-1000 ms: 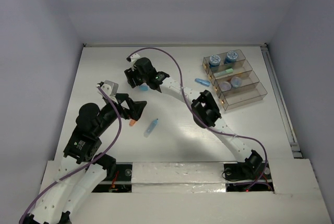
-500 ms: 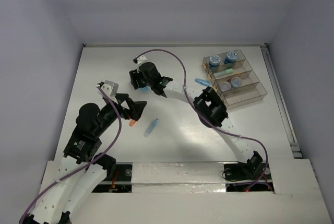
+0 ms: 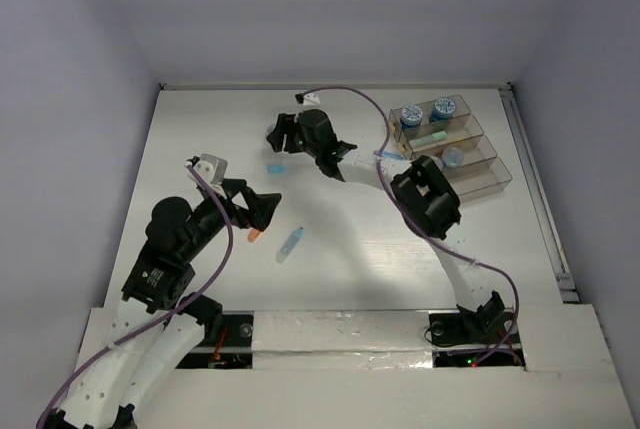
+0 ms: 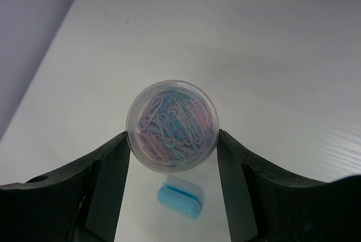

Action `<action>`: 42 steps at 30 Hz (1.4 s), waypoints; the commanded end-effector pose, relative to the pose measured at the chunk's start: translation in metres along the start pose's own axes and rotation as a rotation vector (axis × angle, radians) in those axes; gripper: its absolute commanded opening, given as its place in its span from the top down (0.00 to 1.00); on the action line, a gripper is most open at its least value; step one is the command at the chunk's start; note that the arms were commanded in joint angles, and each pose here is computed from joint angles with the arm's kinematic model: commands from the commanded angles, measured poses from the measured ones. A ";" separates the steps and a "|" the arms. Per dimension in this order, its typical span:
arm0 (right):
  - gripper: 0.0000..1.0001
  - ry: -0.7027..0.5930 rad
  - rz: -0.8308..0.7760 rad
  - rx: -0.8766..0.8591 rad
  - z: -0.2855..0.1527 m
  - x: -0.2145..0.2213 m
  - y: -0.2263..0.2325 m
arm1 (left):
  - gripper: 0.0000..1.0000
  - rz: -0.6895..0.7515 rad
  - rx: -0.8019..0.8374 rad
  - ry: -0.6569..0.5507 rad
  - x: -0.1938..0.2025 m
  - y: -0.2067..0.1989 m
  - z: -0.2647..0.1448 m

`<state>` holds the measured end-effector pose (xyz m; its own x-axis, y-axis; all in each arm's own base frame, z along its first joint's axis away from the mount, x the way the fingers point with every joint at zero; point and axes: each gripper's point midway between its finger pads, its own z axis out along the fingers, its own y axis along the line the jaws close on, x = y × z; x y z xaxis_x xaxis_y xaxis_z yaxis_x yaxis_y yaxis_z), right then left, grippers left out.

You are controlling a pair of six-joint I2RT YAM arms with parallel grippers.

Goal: Sort the stationery into containers
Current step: Pick up the stationery from the center of the board, then place the stationery in the storage box.

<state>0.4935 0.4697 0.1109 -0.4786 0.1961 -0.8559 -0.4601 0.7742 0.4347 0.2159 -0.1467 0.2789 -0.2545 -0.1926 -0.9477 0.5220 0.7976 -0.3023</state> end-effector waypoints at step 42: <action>0.52 -0.351 0.273 0.922 -0.386 -0.134 -0.361 | 0.01 0.005 0.103 -0.083 -0.014 -0.030 -0.019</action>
<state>0.4174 -0.0680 0.1518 -0.2120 0.4947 -0.8428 0.4983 0.7966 0.3423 0.1889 -0.1563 0.2961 -0.2079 -0.2155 -0.9541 0.6009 0.7415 -0.2984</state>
